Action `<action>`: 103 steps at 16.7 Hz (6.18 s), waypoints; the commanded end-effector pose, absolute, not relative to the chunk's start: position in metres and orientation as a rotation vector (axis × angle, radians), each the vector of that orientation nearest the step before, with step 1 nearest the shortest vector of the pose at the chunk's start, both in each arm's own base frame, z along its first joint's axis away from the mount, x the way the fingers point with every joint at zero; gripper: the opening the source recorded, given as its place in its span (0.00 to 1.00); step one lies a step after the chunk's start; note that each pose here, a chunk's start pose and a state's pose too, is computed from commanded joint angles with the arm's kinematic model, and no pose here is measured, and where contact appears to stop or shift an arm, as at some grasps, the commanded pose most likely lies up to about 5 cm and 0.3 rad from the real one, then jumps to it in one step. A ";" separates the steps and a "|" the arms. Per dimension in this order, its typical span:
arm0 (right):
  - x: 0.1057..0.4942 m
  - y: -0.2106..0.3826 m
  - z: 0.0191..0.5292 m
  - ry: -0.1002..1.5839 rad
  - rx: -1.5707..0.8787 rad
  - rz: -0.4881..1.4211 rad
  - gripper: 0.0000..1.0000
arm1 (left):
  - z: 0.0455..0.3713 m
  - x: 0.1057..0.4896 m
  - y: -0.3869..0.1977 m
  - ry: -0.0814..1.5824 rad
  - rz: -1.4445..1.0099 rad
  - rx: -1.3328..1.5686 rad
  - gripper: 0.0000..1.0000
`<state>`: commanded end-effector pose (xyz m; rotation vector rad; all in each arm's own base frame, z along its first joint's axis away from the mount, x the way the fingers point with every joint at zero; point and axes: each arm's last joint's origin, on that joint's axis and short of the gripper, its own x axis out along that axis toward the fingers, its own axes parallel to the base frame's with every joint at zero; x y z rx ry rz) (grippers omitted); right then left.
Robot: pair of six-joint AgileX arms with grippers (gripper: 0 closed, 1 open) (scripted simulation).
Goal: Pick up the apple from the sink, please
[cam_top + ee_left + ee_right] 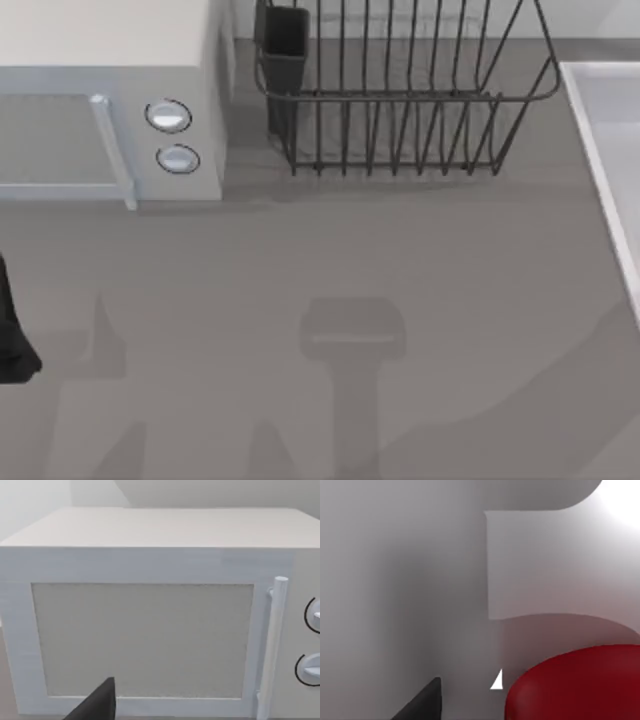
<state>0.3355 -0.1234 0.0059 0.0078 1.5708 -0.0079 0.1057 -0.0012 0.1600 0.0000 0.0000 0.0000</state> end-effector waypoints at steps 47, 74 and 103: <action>0.343 -0.124 0.283 1.522 0.015 -0.013 0.00 | 0.160 0.106 -0.001 0.000 0.000 0.000 1.00; 0.362 0.228 0.253 1.569 0.013 -0.008 0.00 | 0.160 0.106 -0.001 0.000 0.000 0.000 1.00; 0.359 0.227 0.160 1.571 0.008 -0.008 1.00 | 0.160 0.106 -0.001 0.000 0.000 0.000 1.00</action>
